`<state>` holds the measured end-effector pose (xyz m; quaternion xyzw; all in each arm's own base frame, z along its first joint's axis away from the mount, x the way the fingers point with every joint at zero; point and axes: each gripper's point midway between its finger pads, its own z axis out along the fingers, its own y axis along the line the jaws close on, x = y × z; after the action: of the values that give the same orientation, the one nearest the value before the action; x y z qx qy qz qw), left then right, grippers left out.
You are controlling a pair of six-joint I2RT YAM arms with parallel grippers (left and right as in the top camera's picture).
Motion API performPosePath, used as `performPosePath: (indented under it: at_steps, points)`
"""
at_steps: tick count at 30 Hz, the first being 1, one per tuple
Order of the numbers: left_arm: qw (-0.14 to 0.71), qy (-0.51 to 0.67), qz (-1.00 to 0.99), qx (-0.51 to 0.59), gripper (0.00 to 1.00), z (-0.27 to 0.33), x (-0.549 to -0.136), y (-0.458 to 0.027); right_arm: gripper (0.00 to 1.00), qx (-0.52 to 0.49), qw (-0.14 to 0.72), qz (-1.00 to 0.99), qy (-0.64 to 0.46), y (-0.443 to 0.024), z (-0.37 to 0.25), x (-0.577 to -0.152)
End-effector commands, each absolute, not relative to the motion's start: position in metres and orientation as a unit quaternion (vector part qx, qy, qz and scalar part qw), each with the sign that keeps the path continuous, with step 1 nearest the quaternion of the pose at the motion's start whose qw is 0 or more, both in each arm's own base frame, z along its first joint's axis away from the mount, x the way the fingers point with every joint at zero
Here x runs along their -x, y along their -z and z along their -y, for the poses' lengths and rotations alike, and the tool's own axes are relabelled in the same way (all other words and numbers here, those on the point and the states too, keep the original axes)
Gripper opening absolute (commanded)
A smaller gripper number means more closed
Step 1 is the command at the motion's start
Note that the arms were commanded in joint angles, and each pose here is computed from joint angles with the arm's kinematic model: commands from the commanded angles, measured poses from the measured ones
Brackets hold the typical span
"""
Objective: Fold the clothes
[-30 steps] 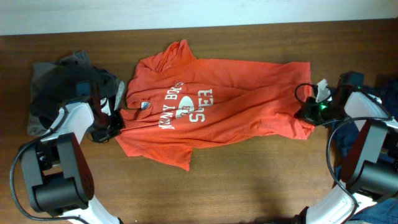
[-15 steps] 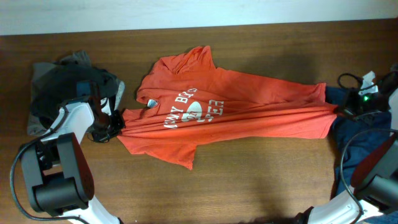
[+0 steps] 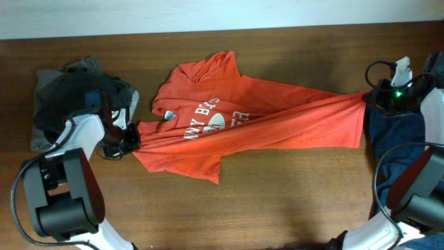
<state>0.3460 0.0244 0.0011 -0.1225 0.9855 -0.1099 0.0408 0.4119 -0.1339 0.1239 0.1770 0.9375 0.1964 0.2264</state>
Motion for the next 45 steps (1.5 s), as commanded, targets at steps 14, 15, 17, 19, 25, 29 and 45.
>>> performPosePath:
  at_steps: [14, 15, 17, 19, 25, 29, 45]
  points:
    - [0.052, 0.127, -0.894, -0.426, 0.50, 0.183, -0.261, -0.086, 0.04, -0.183, 0.208, -0.938, -0.209, -0.134, 0.125, -0.401]
    - [0.039, 0.113, -0.888, -0.444, 0.54, 0.189, -0.255, -0.078, 0.04, -0.183, 0.208, -0.938, -0.209, -0.134, 0.125, -0.401]
    - [0.010, 0.074, -0.877, -0.475, 0.61, 0.196, -0.244, -0.057, 0.04, -0.183, 0.208, -0.938, -0.209, -0.134, 0.125, -0.401]
    - [-0.002, 0.043, -0.873, -0.485, 0.64, 0.198, -0.245, -0.041, 0.04, -0.183, 0.208, -0.938, -0.209, -0.134, 0.125, -0.401]
    - [-0.044, -0.046, -0.887, -0.457, 0.64, 0.189, -0.250, 0.011, 0.04, -0.183, 0.207, -0.938, -0.210, -0.134, 0.125, -0.400]
    - [-0.048, -0.053, -0.901, -0.427, 0.21, 0.187, -0.250, 0.017, 0.04, -0.182, 0.208, -0.936, -0.217, -0.135, 0.122, -0.401]
    - [0.112, -0.095, -0.964, -0.221, 0.01, 0.065, -0.329, -0.152, 0.05, -0.190, 0.145, -0.941, -0.239, -0.128, 0.100, -0.378]
